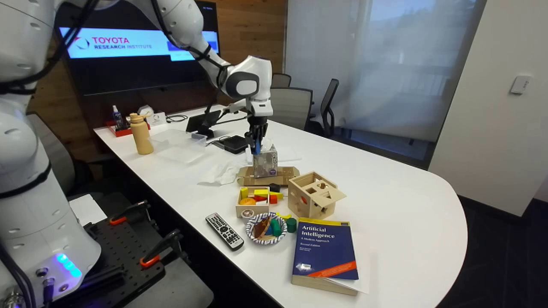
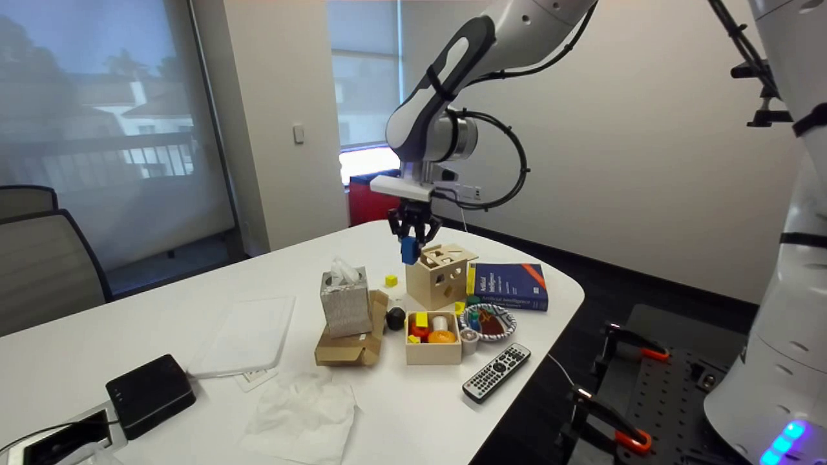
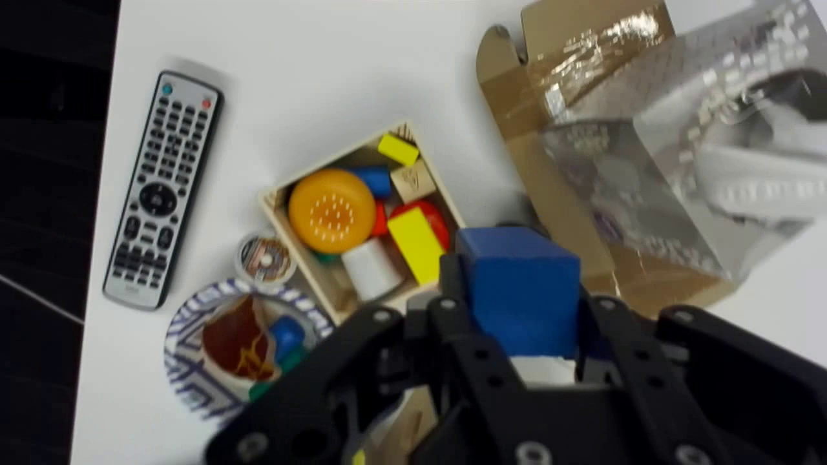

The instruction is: Put the blue block in the wooden toy box.

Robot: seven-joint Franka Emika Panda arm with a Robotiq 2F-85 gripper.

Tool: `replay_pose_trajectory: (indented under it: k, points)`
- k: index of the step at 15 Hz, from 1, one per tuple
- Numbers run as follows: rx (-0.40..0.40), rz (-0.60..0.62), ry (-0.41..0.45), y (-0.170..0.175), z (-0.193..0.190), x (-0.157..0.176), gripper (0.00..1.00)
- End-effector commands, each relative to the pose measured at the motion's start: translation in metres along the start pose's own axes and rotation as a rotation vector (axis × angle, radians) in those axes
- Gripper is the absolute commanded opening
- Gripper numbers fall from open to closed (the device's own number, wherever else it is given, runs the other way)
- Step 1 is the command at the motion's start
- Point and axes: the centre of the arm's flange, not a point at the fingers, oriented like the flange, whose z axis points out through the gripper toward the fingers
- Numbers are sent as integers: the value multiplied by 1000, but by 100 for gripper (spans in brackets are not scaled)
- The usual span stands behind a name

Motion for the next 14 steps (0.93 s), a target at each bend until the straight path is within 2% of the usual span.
replay_pose_trajectory:
  k: [1,6,10,12,13,14]
  points:
    - [20,-6,33,14,-60,68,9]
    - [64,26,51,25,-82,166,9]
    - [105,63,23,31,-66,215,9]
    - [166,65,-3,31,-56,227,9]
    - [120,76,29,45,-60,211,34]
    - [133,74,16,44,-55,217,34]
